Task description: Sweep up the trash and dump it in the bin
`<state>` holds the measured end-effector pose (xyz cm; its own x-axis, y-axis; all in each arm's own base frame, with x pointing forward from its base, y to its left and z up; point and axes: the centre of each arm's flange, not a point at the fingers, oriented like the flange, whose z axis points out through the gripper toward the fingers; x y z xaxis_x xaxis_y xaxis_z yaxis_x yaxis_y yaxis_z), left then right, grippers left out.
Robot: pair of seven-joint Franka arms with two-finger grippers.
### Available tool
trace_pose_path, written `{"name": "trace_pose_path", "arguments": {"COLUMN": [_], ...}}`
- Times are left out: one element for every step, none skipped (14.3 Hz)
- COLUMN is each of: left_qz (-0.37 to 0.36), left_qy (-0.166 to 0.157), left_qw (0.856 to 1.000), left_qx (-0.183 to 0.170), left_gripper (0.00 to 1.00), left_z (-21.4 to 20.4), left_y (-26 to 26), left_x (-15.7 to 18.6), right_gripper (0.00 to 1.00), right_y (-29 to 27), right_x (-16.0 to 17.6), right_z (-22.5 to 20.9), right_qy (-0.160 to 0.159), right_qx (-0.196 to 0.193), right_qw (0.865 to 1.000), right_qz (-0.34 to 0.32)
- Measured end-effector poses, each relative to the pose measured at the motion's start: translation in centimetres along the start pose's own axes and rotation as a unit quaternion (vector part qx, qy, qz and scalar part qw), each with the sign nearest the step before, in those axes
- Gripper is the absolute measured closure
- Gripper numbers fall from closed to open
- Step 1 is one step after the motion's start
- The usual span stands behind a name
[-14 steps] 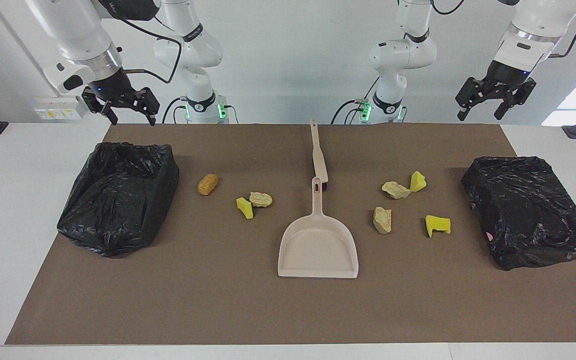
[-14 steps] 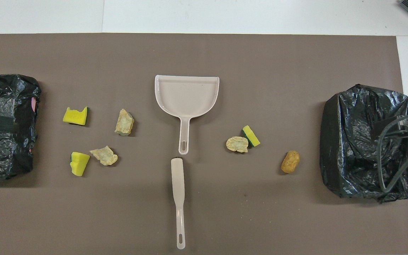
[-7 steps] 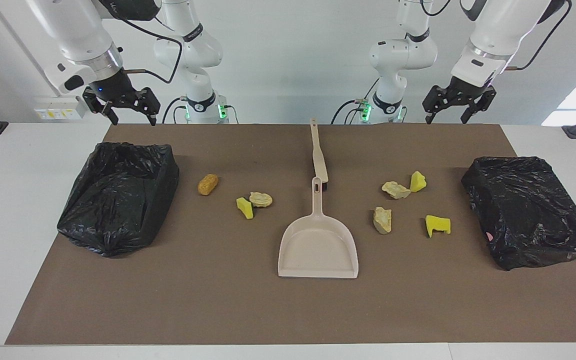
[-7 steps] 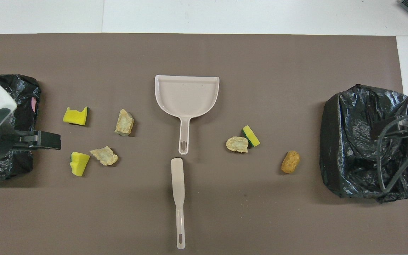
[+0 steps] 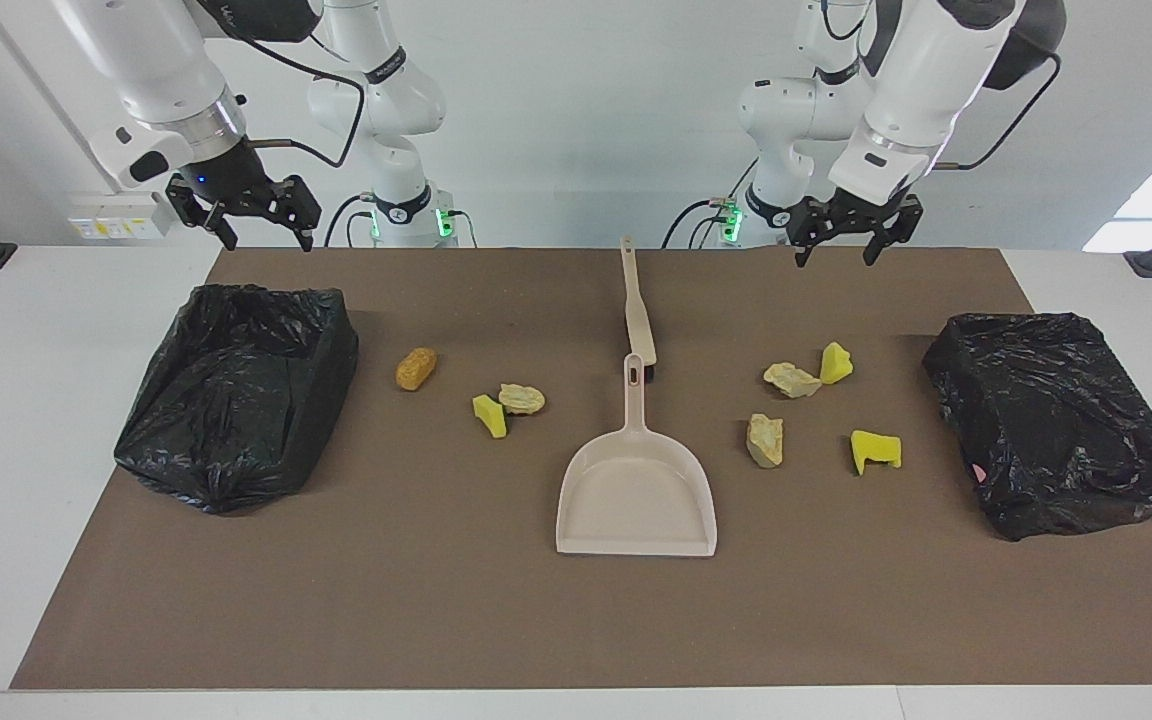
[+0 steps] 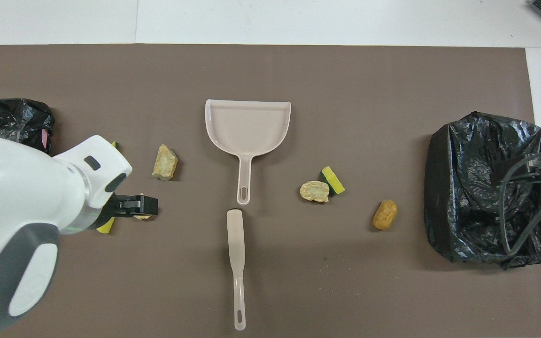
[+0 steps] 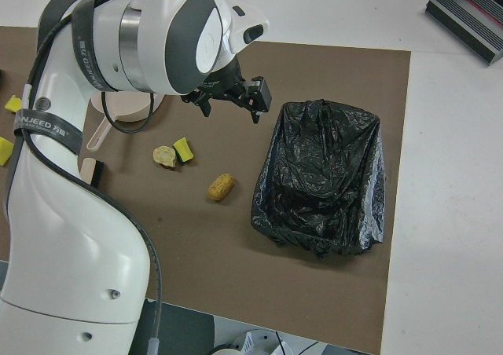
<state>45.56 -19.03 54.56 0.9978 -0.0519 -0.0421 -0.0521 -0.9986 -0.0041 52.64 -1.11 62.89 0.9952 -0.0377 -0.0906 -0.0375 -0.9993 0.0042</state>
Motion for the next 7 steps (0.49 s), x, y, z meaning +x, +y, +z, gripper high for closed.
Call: {"name": "trace_pose_path", "arguments": {"left_qz": [0.001,0.003,0.002,-0.002,-0.003,-0.003,-0.002], "left_qy": [-0.002,-0.003,-0.002,-0.002,-0.004,-0.005,-0.004], "left_qw": [1.0,1.0,1.0,1.0,1.0,1.0,1.0], "left_qx": [0.002,0.004,0.006,0.007,0.01,0.012,0.013], "left_gripper": [0.0,0.0,0.0,0.0,0.0,0.0,0.0], "left_z": [0.8,1.4,2.0,2.7,3.5,4.3,5.3], "left_y": [1.3,2.8,4.2,5.5,6.9,8.4,9.9], "left_x": [-0.9,-2.0,-3.1,-4.0,-5.1,-6.3,-7.3], "right_gripper": [0.0,0.0,0.0,0.0,0.0,0.0,0.0], "right_y": [0.0,0.0,0.0,0.0,0.0,0.0,-0.1], "right_x": [0.0,0.0,0.0,0.0,0.0,0.0,0.0], "right_z": [0.0,0.0,0.0,0.0,0.0,0.0,0.0], "right_qy": [0.0,0.0,0.0,0.0,0.0,0.0,0.0], "right_qx": [0.0,0.0,0.0,0.0,0.0,0.0,0.0], "right_qw": [1.0,1.0,1.0,1.0,1.0,1.0,1.0], "right_qz": [0.0,0.0,0.0,0.0,0.0,0.0,-0.001]}}
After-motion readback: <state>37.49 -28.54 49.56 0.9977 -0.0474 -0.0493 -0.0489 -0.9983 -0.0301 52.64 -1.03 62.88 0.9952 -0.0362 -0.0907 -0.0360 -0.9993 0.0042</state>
